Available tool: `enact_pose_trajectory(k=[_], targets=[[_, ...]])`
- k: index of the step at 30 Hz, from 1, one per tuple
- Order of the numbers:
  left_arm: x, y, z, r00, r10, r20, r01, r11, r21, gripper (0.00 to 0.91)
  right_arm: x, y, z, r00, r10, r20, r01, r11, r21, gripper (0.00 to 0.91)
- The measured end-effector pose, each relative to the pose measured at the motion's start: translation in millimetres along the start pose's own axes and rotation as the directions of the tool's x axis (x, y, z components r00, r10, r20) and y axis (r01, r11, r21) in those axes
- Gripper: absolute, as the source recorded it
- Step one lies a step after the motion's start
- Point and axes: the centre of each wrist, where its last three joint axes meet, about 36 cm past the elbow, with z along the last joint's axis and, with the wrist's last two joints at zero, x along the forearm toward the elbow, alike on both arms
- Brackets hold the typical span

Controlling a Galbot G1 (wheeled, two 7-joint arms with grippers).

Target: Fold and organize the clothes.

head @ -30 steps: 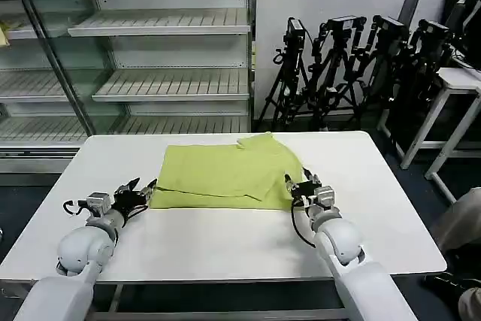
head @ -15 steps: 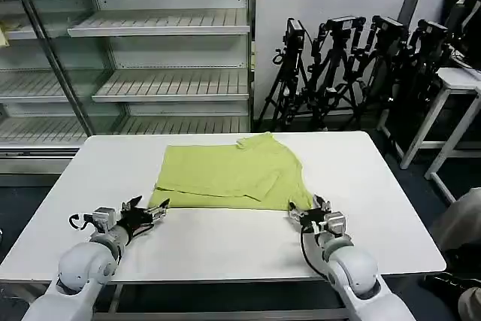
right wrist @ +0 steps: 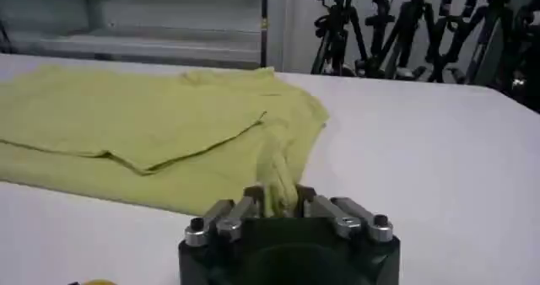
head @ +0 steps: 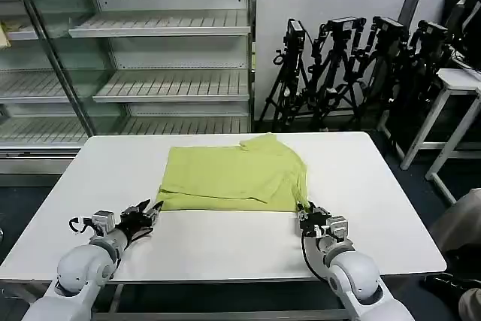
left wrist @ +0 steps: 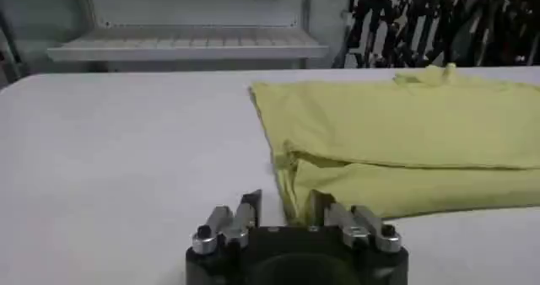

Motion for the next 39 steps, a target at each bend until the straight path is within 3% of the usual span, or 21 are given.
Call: enact_pose_trajectory(k=[12, 33, 34, 35, 36, 39], targets=[[15, -6, 7, 1.0, 0.006, -0.001, -0.006, 1.0, -0.017, 0.02, 24, 1, 5, 1.0, -0.003, 0.012, 0.003, 1.0, 0.012, 0.0], [114, -23, 35, 1.0, -0.019, -0.001, 0.019, 0.999, -0.031, 0.02, 127, 35, 34, 1.0, -0.014, 0.025, 0.012, 0.999, 0.051, 0.0], [118, -23, 35, 1.0, -0.021, 0.0, 0.021, 0.999, -0.031, 0.02, 130, 37, 35, 1.0, -0.015, 0.024, 0.013, 0.999, 0.052, 0.121], [121, -23, 36, 1.0, -0.025, 0.001, 0.025, 0.999, -0.032, 0.756, 133, 38, 35, 1.0, -0.016, 0.022, 0.015, 0.999, 0.052, 0.907], [124, -23, 36, 1.0, -0.028, 0.003, 0.028, 0.999, -0.032, 0.907, 136, 39, 36, 1.0, -0.018, 0.02, 0.017, 0.998, 0.054, 0.907], [132, -25, 35, 0.999, -0.04, 0.008, 0.04, 0.998, -0.04, 0.907, 145, 40, 36, 1.0, -0.023, 0.013, 0.022, 0.998, 0.059, 0.907]])
